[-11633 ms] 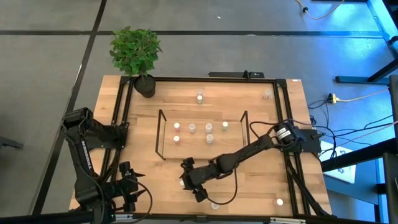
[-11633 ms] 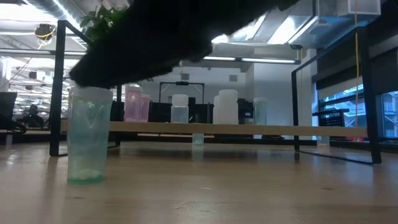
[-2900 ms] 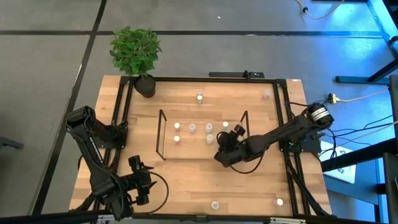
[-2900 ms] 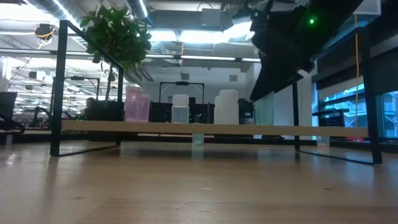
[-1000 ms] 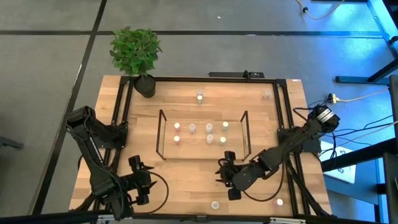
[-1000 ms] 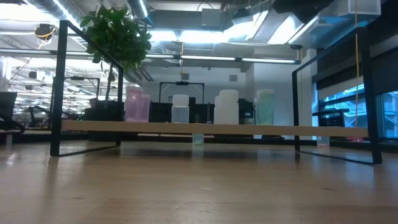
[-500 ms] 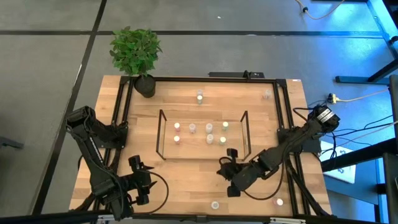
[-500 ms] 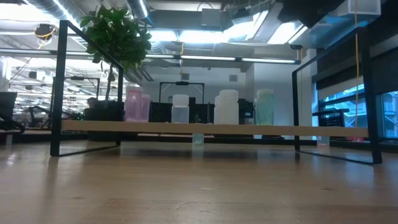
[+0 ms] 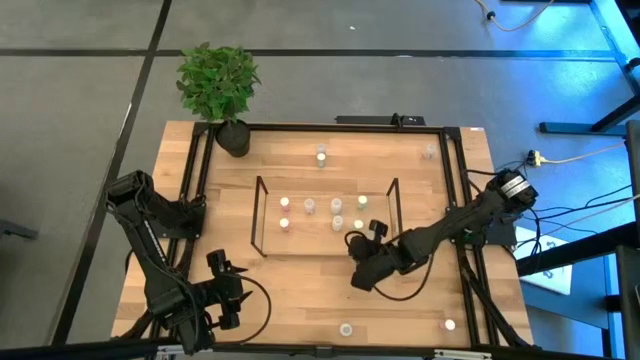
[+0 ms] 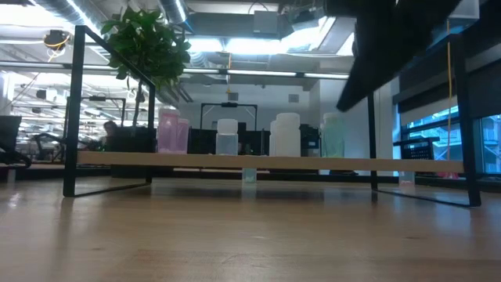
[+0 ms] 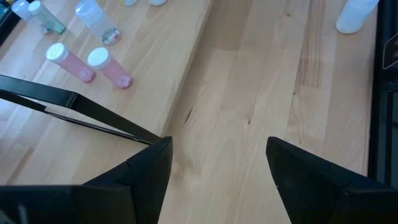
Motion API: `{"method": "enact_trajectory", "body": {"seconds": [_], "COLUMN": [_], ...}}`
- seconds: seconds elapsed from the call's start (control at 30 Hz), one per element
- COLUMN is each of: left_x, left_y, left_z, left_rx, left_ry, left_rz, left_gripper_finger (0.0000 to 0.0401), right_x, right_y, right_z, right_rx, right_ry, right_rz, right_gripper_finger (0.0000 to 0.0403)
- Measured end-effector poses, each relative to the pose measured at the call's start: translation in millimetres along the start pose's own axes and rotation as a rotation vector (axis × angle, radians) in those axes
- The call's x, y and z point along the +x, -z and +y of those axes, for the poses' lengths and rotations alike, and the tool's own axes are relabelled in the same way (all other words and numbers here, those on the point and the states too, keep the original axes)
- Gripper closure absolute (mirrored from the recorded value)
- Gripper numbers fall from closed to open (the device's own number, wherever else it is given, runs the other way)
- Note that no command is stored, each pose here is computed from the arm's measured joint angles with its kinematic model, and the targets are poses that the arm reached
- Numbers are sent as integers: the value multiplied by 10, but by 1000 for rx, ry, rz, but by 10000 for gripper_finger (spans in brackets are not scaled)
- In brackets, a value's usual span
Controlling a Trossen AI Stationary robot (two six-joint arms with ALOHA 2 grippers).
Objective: Pick and place medicine bottles onto shelf by color
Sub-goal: Put the bottom blue pill bottle on the shelf aligned with the other blue pill bottles
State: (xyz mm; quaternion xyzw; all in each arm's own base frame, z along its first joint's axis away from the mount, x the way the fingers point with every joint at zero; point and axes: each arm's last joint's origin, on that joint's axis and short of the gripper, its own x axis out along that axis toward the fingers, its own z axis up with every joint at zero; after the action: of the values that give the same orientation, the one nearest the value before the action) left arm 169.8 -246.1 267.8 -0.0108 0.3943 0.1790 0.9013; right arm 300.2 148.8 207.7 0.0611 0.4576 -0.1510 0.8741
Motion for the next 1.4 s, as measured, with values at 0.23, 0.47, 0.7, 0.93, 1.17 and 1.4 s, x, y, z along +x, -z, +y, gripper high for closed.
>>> {"method": "enact_trajectory", "body": {"seconds": [0.23, 0.47, 0.7, 0.93, 1.17, 1.4], "left_x": [0, 0, -1, -1, -1, -1], "left_y": [0, 0, 0, 0, 0, 0], "left_z": [0, 0, -1, -1, -1, -1], "left_rx": [2, 1, 1, 1, 1, 0], "left_ry": [0, 0, 1, 1, 1, 1], "left_rz": [0, 0, 0, 0, 0, 0], "left_gripper_finger": [148, 148, 148, 148, 148, 148], "right_x": [107, 266, 353, 346, 343, 341], "right_y": [13, 0, -3, 30, 34, 28], "right_z": [-26, -91, -149, -192, -208, -221], "right_rx": [15, 34, 39, 39, 30, 24], "right_ry": [58, 141, 178, 223, 252, 283], "right_rz": [8, 6, 31, 58, 49, 26], "right_gripper_finger": [400, 400, 400, 400, 400, 400]}}
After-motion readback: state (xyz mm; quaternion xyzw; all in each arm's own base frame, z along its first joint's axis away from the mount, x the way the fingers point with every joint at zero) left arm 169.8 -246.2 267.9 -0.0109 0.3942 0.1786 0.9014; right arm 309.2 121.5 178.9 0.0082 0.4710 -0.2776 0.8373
